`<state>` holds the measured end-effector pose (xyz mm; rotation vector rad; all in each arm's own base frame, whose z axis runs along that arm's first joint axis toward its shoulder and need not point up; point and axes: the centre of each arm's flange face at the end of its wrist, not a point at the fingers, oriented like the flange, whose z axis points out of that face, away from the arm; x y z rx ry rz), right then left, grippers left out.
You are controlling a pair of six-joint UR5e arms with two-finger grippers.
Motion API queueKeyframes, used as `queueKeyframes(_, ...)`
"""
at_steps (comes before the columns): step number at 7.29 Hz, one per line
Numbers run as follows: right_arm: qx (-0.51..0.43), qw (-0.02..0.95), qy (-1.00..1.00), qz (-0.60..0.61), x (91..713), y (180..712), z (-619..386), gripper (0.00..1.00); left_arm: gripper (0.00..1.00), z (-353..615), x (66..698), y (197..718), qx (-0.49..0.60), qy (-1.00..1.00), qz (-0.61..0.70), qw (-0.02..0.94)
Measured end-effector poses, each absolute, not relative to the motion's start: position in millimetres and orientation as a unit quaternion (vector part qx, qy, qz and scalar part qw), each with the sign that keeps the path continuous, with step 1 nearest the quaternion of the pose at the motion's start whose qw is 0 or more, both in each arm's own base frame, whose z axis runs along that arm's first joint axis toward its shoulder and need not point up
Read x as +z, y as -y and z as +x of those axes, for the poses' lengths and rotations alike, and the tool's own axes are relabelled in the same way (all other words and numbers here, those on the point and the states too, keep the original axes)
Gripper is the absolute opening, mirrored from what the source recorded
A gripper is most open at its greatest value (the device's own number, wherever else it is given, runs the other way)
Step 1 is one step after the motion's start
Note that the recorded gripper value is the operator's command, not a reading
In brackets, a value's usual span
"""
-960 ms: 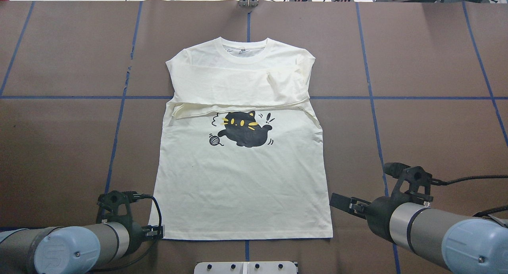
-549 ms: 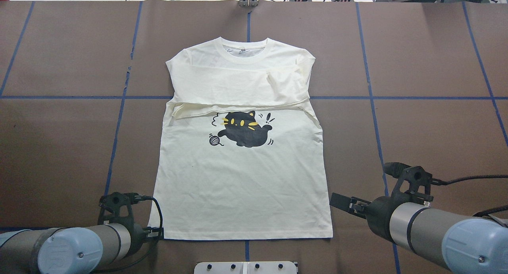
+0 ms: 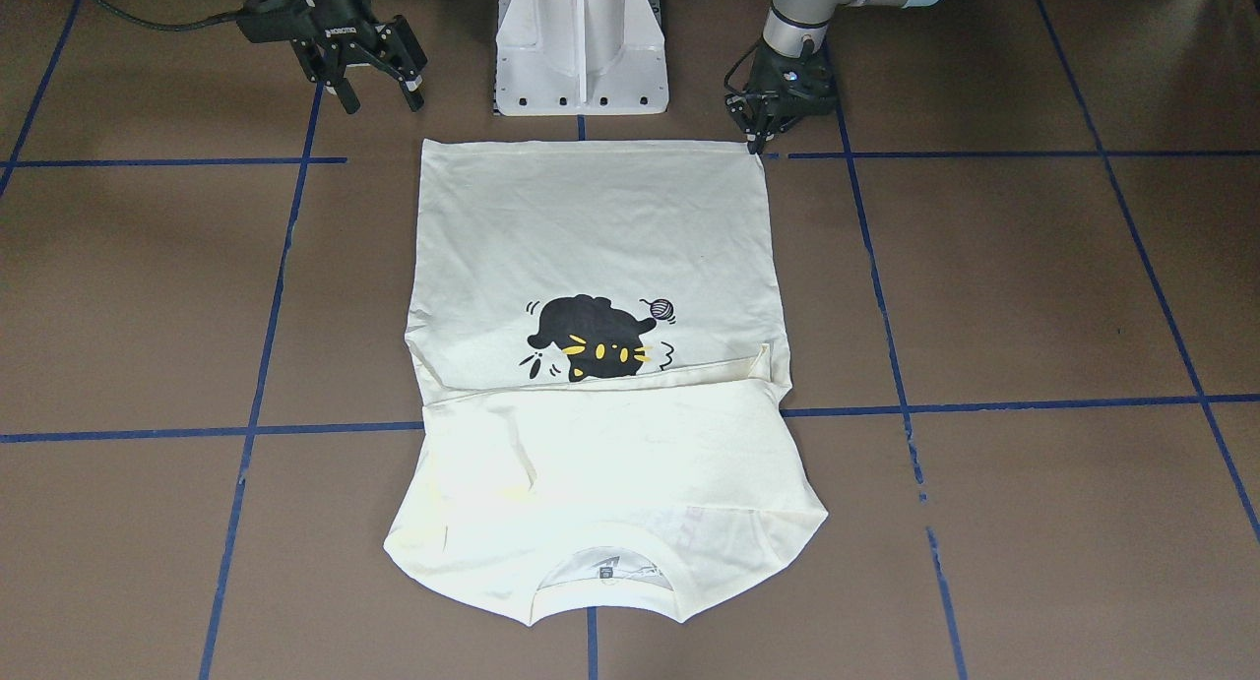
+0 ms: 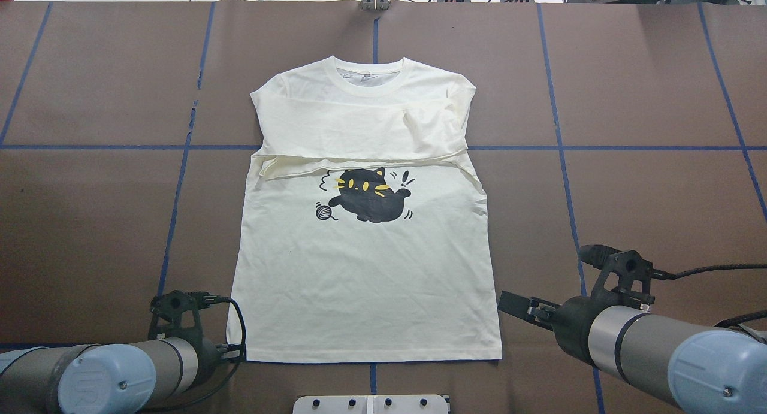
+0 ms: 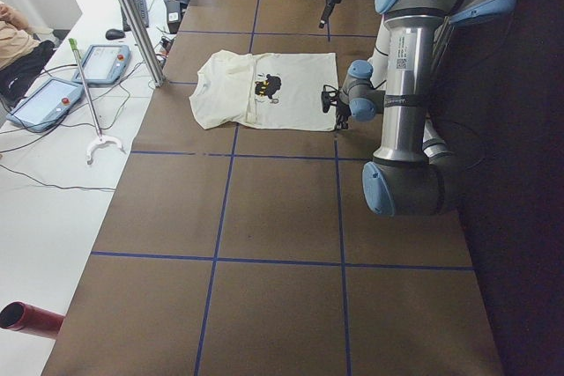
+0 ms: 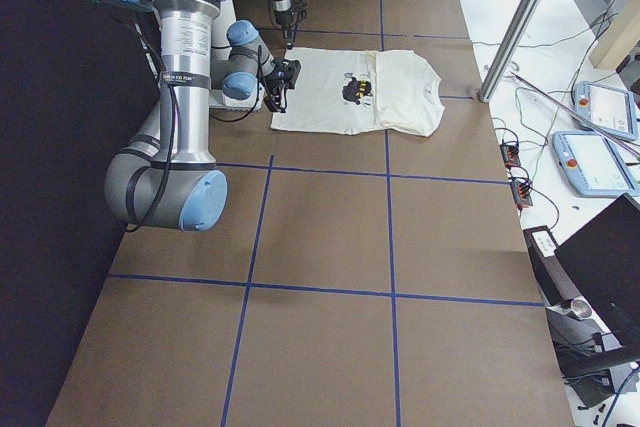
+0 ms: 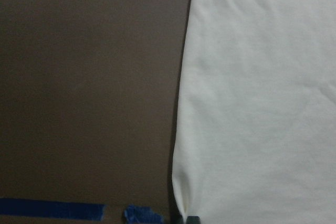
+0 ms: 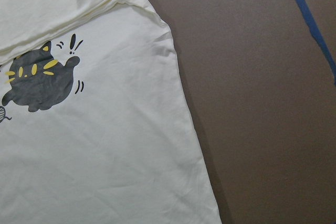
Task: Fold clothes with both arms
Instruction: 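Grasp the hem corners with the left and right grippers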
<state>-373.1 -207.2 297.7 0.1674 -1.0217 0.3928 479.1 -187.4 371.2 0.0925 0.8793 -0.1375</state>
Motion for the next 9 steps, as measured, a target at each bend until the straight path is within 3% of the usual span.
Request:
queueKeyframes(1, 0.187, 0.851, 0.485, 0.079, 298.1, 206.2, -373.9, 0.80, 0.00, 478.1, 368.4, 187.4, -0.067, -0.428, 0.045, 0.900)
queueKeyframes(6, 0.228, 0.867, 0.436, 0.079, 330.5, 160.4, -431.9, 0.77, 0.00, 468.1, 340.1, 187.9, -0.068, -0.454, 0.047, 0.887)
queueKeyframes(9, 0.227, 0.872, 0.423, 0.093, 344.9, 153.0, -483.9, 0.67, 0.00, 467.8, 338.2, 188.6, -0.069, -0.456, 0.047, 0.886)
